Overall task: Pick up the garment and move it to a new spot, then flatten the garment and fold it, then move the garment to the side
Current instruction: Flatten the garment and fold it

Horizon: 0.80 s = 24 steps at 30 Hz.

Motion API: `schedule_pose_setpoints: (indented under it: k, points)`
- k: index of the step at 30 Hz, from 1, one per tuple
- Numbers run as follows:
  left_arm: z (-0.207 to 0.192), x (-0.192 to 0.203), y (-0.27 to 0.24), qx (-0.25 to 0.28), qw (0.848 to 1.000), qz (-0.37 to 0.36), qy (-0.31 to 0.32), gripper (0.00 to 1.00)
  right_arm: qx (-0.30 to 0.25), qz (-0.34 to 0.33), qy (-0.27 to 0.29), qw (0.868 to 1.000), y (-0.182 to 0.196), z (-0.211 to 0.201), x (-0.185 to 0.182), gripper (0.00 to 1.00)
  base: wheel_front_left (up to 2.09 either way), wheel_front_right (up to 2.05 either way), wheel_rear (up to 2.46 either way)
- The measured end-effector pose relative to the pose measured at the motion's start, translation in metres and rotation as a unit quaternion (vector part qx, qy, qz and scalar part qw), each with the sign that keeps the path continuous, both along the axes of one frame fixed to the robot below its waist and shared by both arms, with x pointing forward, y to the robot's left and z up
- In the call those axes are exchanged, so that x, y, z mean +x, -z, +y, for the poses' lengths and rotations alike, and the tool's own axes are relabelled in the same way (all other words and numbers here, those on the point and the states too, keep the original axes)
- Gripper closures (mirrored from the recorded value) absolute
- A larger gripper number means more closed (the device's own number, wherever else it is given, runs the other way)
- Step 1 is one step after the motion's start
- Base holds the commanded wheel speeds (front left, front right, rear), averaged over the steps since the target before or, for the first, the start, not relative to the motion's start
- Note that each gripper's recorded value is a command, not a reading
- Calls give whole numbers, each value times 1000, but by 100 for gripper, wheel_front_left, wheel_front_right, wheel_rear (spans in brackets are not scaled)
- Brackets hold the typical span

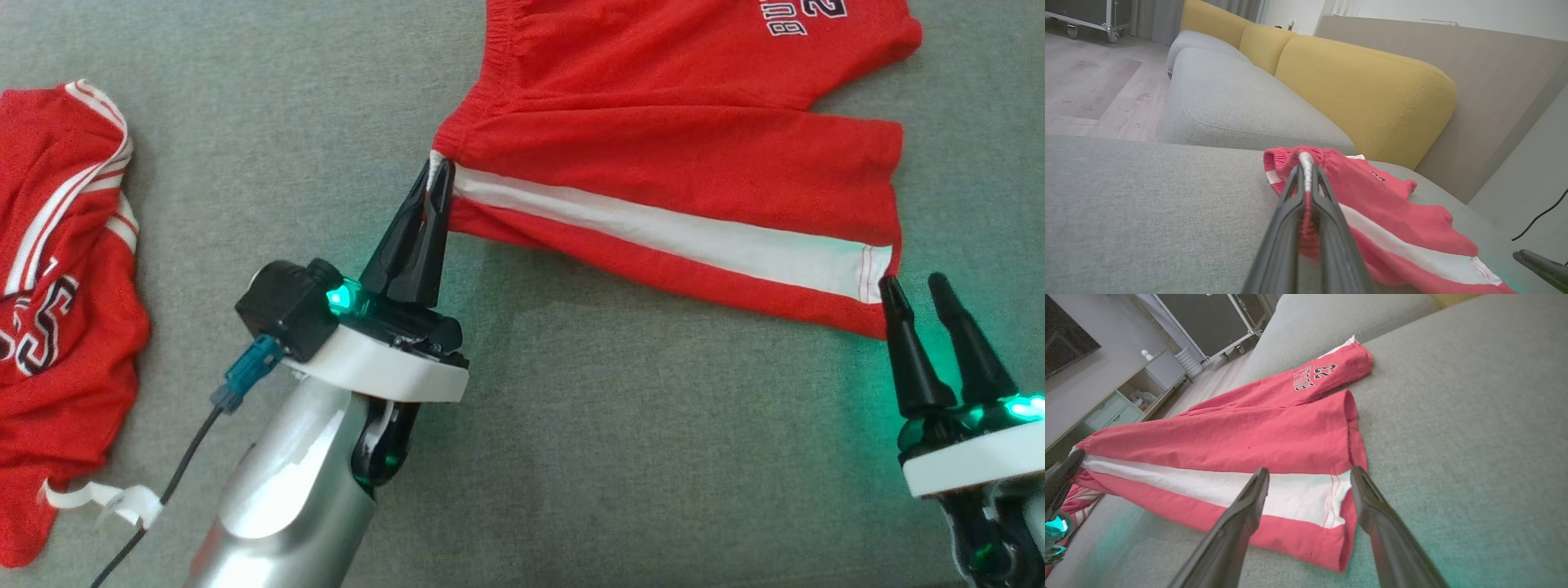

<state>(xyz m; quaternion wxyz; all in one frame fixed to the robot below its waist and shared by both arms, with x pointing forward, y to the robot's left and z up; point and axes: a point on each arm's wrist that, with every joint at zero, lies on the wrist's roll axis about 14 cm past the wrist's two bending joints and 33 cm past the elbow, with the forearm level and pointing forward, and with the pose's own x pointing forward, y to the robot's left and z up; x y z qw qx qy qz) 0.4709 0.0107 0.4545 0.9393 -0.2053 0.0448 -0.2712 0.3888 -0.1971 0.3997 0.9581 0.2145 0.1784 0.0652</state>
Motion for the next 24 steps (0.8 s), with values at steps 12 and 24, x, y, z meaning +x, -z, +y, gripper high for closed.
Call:
schedule_pose_setpoints:
  k: [12, 24]
  points:
    - [3, -6, 4, 8, 1000, 8, -3, 100, 62, 68, -4, 996, 34, 18, 7, 0, 0, 0, 0]
    - [6, -9, 3, 11, 1000, 8, -6, 100, 30, 31, 4, 999, 26, 2, 18, 0, 0, 0, 0]
